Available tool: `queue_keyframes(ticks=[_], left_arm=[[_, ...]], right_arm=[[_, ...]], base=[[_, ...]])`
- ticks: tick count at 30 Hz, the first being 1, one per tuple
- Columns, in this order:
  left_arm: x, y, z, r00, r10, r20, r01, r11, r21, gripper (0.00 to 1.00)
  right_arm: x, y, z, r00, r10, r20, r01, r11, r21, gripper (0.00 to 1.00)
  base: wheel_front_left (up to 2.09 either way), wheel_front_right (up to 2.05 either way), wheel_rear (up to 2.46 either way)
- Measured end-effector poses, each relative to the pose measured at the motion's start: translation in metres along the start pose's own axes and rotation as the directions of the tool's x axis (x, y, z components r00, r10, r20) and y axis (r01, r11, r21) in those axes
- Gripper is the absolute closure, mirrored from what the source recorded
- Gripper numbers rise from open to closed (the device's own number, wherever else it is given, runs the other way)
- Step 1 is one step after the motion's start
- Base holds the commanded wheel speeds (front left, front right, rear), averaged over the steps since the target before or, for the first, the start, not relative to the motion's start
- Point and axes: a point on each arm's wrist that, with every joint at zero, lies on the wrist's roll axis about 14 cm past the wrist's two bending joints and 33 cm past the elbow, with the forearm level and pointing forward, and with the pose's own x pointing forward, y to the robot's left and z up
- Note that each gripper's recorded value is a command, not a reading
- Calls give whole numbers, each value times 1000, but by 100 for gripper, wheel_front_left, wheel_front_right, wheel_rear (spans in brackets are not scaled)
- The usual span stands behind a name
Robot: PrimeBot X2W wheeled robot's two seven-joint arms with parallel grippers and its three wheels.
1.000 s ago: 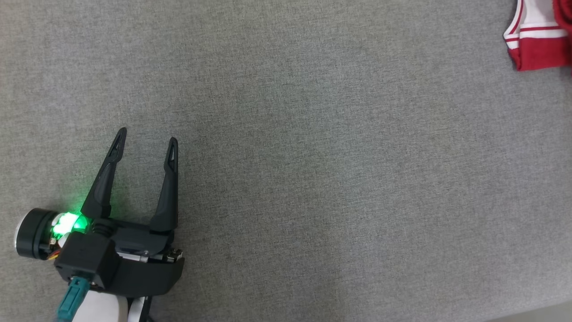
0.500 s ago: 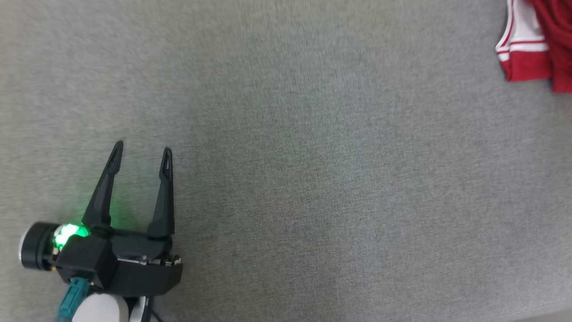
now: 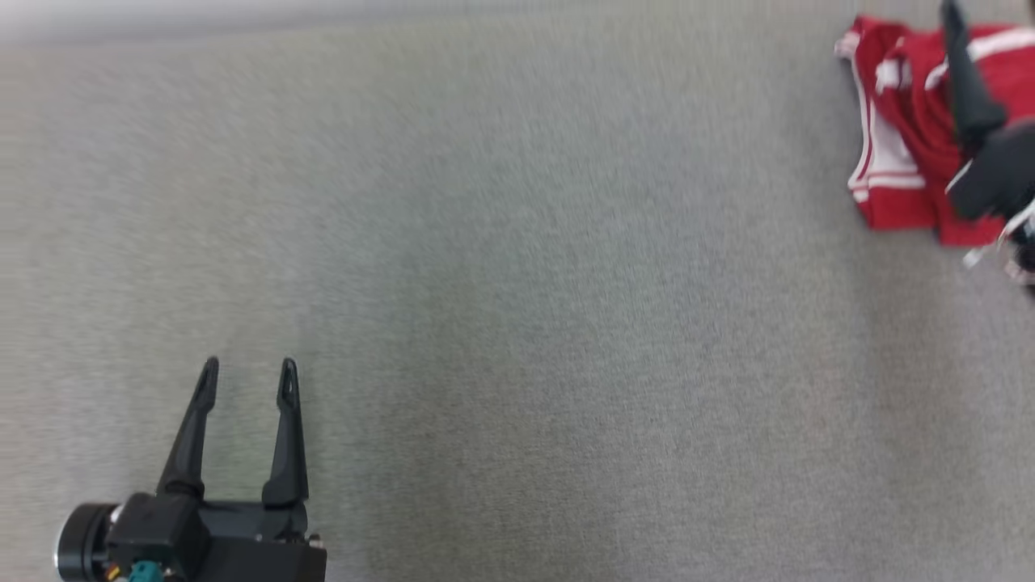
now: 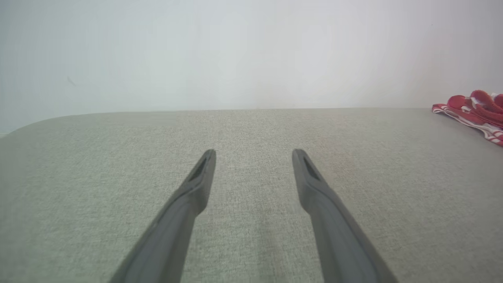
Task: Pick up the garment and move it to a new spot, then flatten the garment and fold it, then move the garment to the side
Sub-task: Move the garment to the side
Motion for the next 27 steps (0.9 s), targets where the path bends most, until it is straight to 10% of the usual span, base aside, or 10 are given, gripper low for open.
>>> queue_keyframes(ticks=[27], left_arm=[[-78,39,62,978,163,130,-168,985,28,0]], right_arm=[[-139,124,-2,990,78,118,-109,952,287,0]], base=[[0,0,0]])
